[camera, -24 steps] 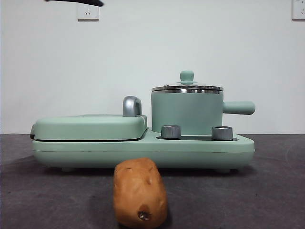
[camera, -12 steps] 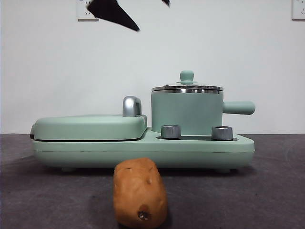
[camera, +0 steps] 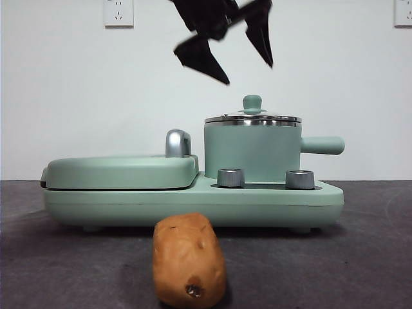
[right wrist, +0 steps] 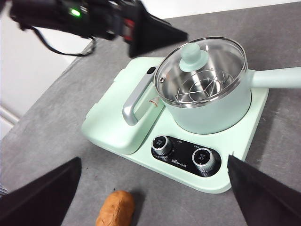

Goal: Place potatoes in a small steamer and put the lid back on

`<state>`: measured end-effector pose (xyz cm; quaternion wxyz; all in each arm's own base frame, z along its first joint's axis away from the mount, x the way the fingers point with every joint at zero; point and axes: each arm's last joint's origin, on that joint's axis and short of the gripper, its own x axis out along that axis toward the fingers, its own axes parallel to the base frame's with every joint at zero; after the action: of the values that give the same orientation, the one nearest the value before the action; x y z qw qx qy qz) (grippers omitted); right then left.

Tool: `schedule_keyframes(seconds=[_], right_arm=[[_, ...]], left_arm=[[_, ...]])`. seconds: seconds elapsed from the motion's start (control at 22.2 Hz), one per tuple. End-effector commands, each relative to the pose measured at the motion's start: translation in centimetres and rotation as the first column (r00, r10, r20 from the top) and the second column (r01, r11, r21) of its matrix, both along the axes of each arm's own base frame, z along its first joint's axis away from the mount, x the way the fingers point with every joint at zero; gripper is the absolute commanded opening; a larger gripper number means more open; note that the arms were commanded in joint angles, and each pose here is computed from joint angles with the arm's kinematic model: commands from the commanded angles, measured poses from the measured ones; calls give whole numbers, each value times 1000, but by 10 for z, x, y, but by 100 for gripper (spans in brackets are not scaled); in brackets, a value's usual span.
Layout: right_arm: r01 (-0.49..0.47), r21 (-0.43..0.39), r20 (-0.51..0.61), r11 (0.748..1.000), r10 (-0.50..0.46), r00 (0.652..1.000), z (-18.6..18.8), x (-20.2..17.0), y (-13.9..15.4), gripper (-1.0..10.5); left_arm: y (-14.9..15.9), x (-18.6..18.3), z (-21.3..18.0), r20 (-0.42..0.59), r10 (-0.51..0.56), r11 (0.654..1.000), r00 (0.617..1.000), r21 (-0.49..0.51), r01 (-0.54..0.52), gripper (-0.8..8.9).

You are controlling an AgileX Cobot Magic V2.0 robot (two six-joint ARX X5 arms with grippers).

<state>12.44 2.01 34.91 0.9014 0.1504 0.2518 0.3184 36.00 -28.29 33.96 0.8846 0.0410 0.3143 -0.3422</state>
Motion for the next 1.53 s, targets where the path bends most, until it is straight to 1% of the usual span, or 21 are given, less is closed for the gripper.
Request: schedule_keyframes(seconds=[0.05,0.14,0.23,0.27,0.36,0.45,0.5,0.59,0.68,0.72,0.77,0.9,1.04,1.08,1.35,1.53], right_arm=[[-7,-1,23,1000,7,1000,5,0,0,496],[-7,-1,23,1000,7,1000,5,0,0,496],[-7,-1,23,1000,7,1000,5,0,0,496],[-7,-1,23,1000,7,1000,5,0,0,496],[-7,-1,23,1000,7,1000,5,0,0,496],[-7,-1,23,1000,7,1000,5,0,0,496],[-7,-1,23,1000,7,1000,5,0,0,496],[-7,-1,23,1000,7,1000,5,0,0,496],[-7,-1,23,1000,7,1000,5,0,0,496],[-6,-1,23,1000,6,1000,5,0,0,496],[-6,-1,23,1000,6,1000,5,0,0,496],[-7,0,23,1000,7,1000,5,0,0,496],[-5,2,20,1000,5,1000,5,0,0,496],[-4,4,18,1000,4,1000,5,0,0,496],[1,15,8,1000,-1,1000,5,0,0,496],[1,14,8,1000,-1,1000,5,0,0,496]], left_arm=[[-15,6,-15,-5,-8,1000,1000,25,8,467],[-19,8,-25,-27,-12,999,1000,42,13,467],[-22,7,-28,-27,-23,998,999,50,24,466],[-23,6,-28,-14,-32,998,999,58,33,463],[-26,5,-28,12,-19,996,1000,85,18,463],[-27,4,-28,19,-27,995,999,97,25,461],[-27,3,-28,22,-27,995,999,100,25,445],[-30,2,-27,49,-29,992,998,122,22,373],[-30,2,-27,63,-24,991,998,133,16,363],[-30,2,-27,63,-24,991,998,133,15,331],[-30,2,-27,63,-24,991,998,133,15,267],[-30,2,-27,64,-24,991,998,133,15,174],[-30,2,-27,64,-24,991,998,133,15,33],[-30,2,-27,64,-23,991,998,132,15,13],[-30,1,-23,73,-23,992,997,125,14,13],[-25,-4,7,100,-27,993,995,113,16,14]])
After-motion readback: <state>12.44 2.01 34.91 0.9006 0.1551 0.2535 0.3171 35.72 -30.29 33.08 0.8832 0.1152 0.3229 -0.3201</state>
